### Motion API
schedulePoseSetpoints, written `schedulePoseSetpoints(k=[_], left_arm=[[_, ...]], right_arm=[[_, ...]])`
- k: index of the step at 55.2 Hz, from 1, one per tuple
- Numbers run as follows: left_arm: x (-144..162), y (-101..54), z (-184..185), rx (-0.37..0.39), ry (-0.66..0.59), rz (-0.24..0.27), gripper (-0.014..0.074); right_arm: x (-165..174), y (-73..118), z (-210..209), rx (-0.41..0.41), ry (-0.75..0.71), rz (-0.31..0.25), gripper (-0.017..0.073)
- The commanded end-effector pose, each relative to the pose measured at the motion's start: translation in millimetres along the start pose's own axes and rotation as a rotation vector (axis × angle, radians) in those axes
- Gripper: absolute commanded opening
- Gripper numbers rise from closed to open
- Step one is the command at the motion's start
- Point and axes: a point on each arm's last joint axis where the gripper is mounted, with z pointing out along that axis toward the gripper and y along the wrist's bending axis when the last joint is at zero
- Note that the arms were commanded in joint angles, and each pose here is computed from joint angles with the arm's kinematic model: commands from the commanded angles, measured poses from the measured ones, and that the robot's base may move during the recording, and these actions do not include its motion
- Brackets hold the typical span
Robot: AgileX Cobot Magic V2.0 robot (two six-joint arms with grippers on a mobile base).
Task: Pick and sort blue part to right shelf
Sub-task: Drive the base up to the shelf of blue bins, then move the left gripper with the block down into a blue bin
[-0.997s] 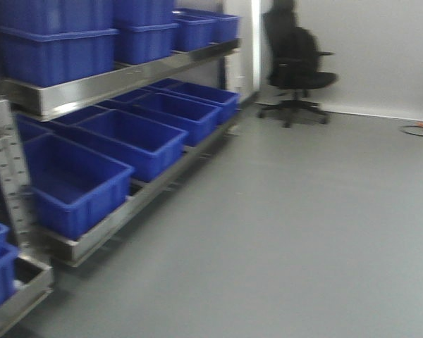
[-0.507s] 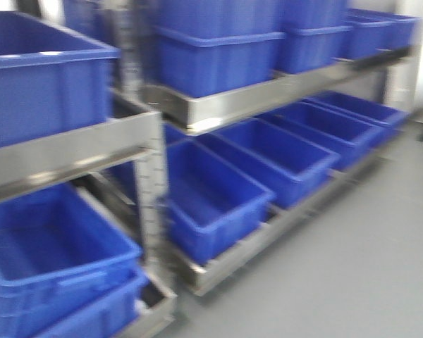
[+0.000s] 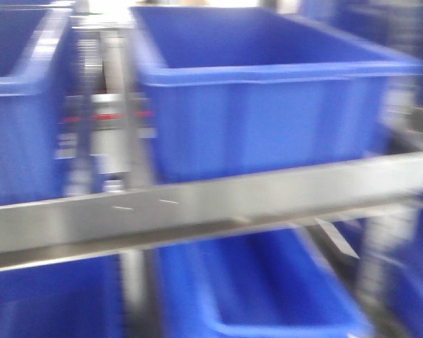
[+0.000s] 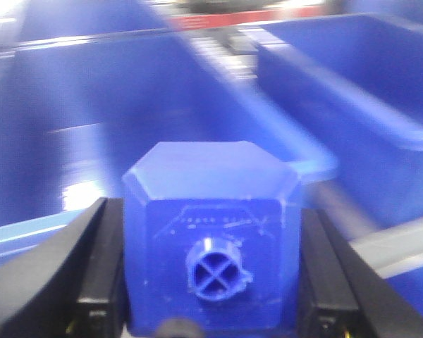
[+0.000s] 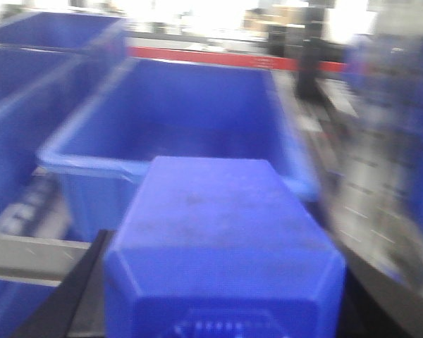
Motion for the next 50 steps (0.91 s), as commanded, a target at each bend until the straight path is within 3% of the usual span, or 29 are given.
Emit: schedulePoseSetpoints(k=[1, 12, 30, 50], left_arm=[[-15.7, -0.5, -1.7, 0.014, -0.101, -0.003, 0.0314], [-15.7, 0.0, -1.8, -0.013, -0.1, -0.004, 0.0314], [-15.6, 2.1, -2.5, -0.123, -0.097, -0.009, 0.0314], [-15.6, 2.1, -2.5, -0.124, -0.097, -0.009, 0.0314]], right_arm=[[-15.7, 1.8, -1.1, -0.021, -0.102, -0.029, 0.0202], [-15.7, 2.2, -1.0, -0.038, -0.103, -0.028, 0.0202], [-15.7, 3.3, -0.6, -0.079, -0.103, -0.024, 0.0202], [-15.7, 3.3, -0.6, -0.079, -0.103, -0.024, 0.0202]])
